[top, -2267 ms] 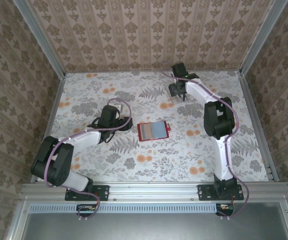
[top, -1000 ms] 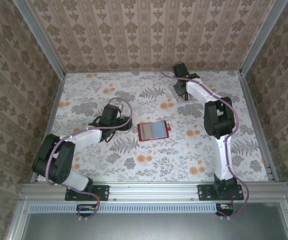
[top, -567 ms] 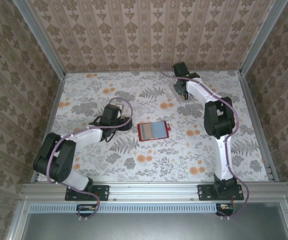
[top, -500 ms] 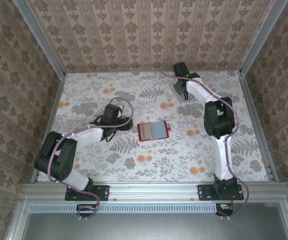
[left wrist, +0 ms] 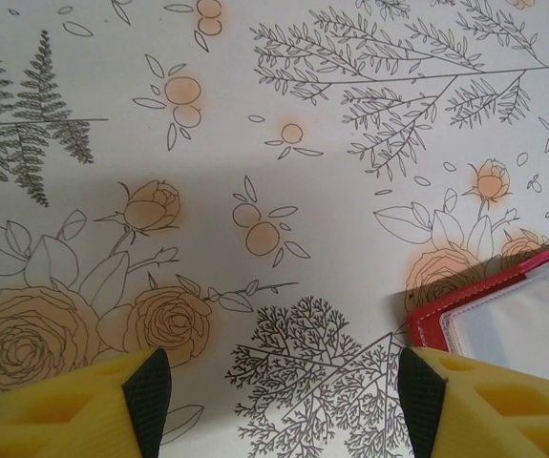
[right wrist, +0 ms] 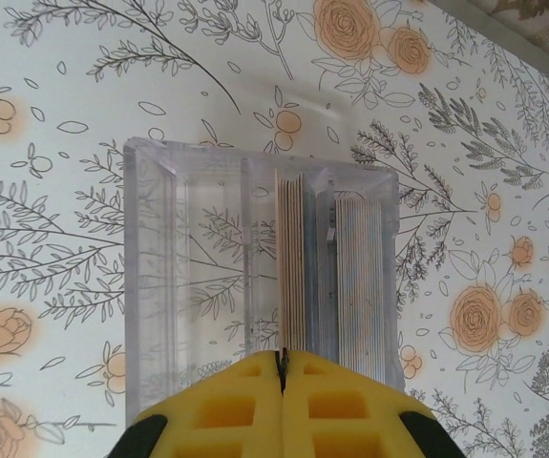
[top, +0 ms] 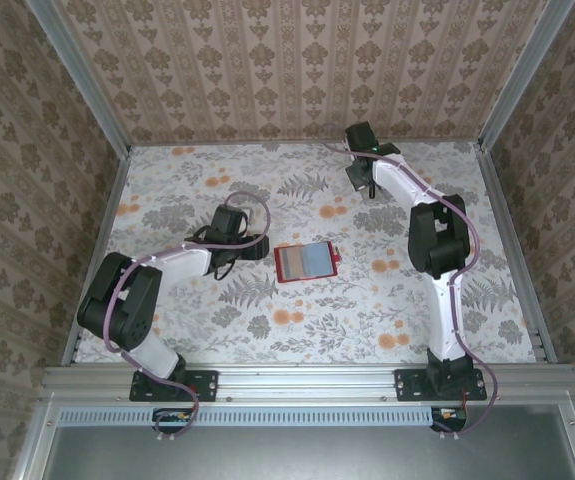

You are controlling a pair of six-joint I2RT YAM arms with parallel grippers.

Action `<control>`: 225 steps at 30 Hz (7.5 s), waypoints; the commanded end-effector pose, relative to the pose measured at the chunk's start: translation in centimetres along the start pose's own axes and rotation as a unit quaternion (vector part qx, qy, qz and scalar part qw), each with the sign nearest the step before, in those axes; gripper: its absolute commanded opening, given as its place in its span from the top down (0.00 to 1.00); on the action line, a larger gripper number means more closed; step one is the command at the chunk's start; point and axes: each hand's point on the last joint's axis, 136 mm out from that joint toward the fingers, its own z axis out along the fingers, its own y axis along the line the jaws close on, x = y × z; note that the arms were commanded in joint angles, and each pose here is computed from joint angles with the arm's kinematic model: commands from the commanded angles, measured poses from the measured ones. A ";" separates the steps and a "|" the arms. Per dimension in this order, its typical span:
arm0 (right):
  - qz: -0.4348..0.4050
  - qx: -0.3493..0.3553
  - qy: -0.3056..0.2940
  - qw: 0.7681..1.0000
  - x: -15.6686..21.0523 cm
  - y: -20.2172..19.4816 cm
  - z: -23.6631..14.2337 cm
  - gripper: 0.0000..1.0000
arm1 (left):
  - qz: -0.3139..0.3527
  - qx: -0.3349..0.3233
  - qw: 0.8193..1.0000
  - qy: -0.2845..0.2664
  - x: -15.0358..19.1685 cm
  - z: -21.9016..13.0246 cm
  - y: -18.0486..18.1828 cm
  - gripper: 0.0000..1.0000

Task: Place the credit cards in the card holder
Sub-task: Pick up the credit card from the storage box, then insert the credit card into the card slot.

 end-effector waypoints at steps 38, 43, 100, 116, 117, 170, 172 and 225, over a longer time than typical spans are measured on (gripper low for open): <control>0.275 -0.589 0.040 0.759 12.1 18.7 -13.2 1.00 | -0.054 0.135 0.989 -0.002 1.8 0.8 -5.5 0.45; 0.283 -0.586 0.070 0.756 13.9 20.8 -11.4 1.00 | -0.075 0.150 0.986 0.014 4.2 0.6 -6.2 0.43; 0.372 -0.496 -0.005 0.785 14.1 22.0 -9.1 1.00 | -0.031 0.101 0.992 0.071 5.0 2.1 -5.6 1.00; 0.429 -0.464 -0.014 0.775 15.0 21.4 -8.8 1.00 | -0.036 0.096 0.993 0.063 4.8 1.7 -5.2 1.00; 0.428 -0.465 -0.016 0.775 14.8 21.5 -8.8 1.00 | -0.036 0.097 0.993 0.063 4.8 1.7 -5.3 1.00; 0.276 -0.503 0.053 0.817 15.5 29.6 -11.2 0.92 | -0.038 0.098 0.993 0.056 4.4 1.1 -5.1 1.00; 0.273 -0.513 0.058 0.811 15.5 30.0 -11.4 0.91 | -0.039 0.095 0.993 0.056 4.5 1.1 -5.0 1.00; 0.215 -0.430 0.019 0.877 12.7 26.3 -12.3 0.79 | -0.053 0.097 0.992 0.054 3.9 0.8 -3.9 1.00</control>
